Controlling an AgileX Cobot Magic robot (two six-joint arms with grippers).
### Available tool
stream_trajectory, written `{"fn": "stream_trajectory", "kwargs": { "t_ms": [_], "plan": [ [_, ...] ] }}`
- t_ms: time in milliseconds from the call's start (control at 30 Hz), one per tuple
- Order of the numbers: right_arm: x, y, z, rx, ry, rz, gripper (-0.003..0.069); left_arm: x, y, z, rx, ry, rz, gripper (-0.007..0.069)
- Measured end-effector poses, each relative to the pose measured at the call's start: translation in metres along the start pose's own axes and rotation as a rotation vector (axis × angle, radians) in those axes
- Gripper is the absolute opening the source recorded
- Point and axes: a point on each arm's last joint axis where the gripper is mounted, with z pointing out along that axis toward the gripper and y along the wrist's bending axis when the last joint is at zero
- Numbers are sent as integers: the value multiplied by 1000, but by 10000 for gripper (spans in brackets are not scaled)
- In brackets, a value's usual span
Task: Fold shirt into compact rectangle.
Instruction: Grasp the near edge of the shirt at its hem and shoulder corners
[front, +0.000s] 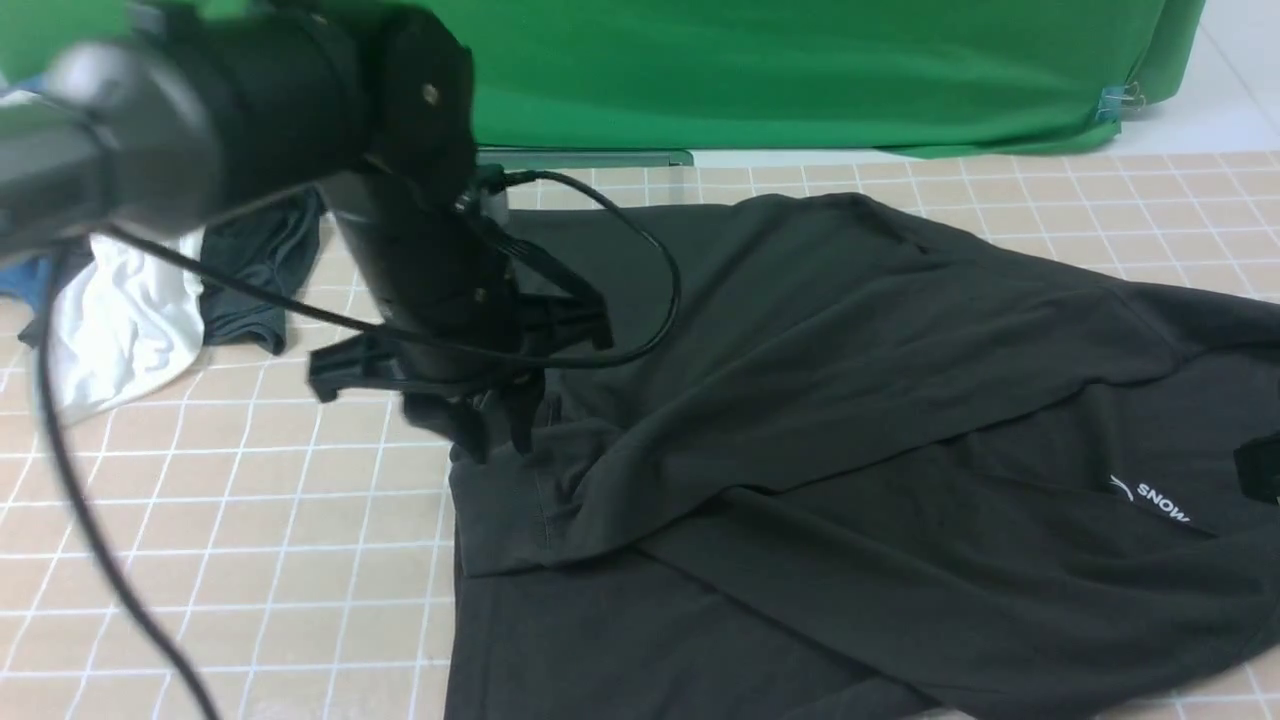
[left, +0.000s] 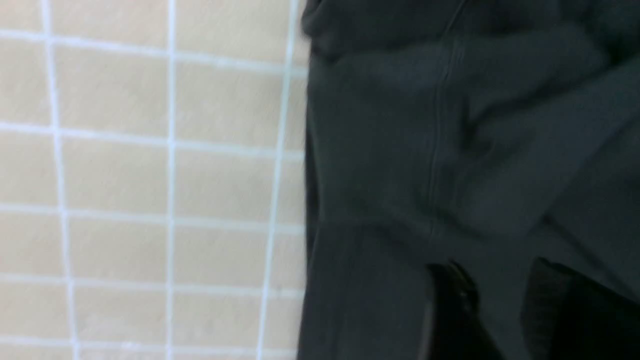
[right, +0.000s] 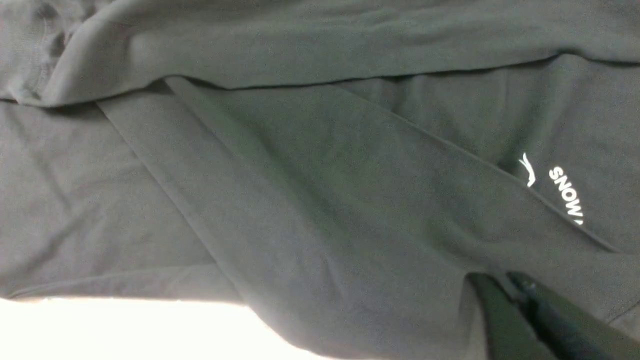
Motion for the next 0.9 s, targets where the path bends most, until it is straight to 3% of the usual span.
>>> {"fn": "stream_trajectory", "kwargs": {
  "t_ms": [167,367,467,600,900],
  "plan": [
    [0,0,0,1,0,-1,32,44,19,3,15,112,-31,379],
    [0,0,0,1,-5,-1,38,103,32,39,118,225,-125,454],
    [-1,0,0,2,-7,-1,39,126,33,64,150,231,-164,465],
    [-2,0,0,5,-23,-1,45,146,40,87,111,261,-214,465],
    [-3,-1,0,8,-35,0,54,142,41,96,121,212,-276,465]
  ]
}}
